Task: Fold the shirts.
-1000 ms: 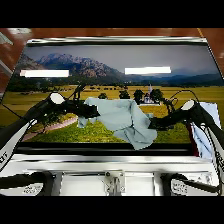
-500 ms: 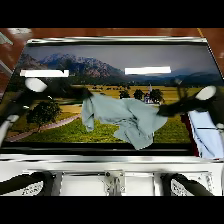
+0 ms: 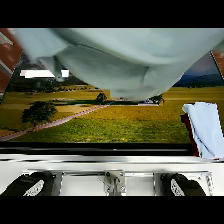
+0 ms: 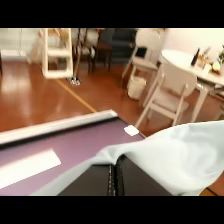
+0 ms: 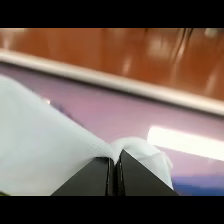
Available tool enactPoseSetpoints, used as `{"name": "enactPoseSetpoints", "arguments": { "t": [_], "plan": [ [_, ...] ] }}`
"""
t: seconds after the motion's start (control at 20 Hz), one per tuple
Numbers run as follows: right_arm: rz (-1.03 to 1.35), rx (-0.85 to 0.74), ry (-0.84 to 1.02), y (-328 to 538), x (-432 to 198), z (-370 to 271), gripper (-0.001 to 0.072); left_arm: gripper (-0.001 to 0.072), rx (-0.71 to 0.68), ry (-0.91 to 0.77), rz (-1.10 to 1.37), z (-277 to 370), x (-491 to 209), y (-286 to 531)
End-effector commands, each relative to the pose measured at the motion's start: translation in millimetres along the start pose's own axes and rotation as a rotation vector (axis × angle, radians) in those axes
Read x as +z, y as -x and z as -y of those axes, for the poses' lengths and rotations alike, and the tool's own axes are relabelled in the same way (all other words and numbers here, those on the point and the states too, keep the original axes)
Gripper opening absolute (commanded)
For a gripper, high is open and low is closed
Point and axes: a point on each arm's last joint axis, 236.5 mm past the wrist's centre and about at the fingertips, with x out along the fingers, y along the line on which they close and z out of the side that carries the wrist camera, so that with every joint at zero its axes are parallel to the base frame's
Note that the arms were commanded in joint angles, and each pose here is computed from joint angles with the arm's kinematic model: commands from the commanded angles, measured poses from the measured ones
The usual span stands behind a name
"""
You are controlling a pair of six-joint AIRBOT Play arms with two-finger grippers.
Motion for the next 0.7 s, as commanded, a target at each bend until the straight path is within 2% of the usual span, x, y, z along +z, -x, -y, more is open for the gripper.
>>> {"name": "enactPoseSetpoints", "arguments": {
  "t": [0.0, 0.2, 0.3, 0.45, 0.65],
  "plan": [
    [0.171, -0.031, 0.001, 68.8, 52.5, -16.8, 0.0064, 0.003, 0.11, -0.006, -0.067, 14.8, -1.2, 51.9],
    [0.005, 0.006, -0.012, 75.4, 12.1, -29.8, 0.0065, 0.003, 0.113, 0.046, -0.428, 15.5, -85.9, 71.2],
    [-0.132, 0.026, -0.017, 69.2, -18.7, -31.3, 0.0065, 0.003, 0.113, 0.09, -0.59, 8.9, -128.5, 78.2],
    [-0.42, 0.058, -0.044, 55.1, -79.8, -26.6, 0.0065, 0.0031, 0.196, 0.174, -0.832, -25.3, -202.5, 90.5],
    [-0.737, 0.12, -0.201, -0.2, -159.6, -17.8, 0.0065, 0.003, 0.241, 0.335, -1.059, -55.9, -301.7, 95.3]
  ]
}}
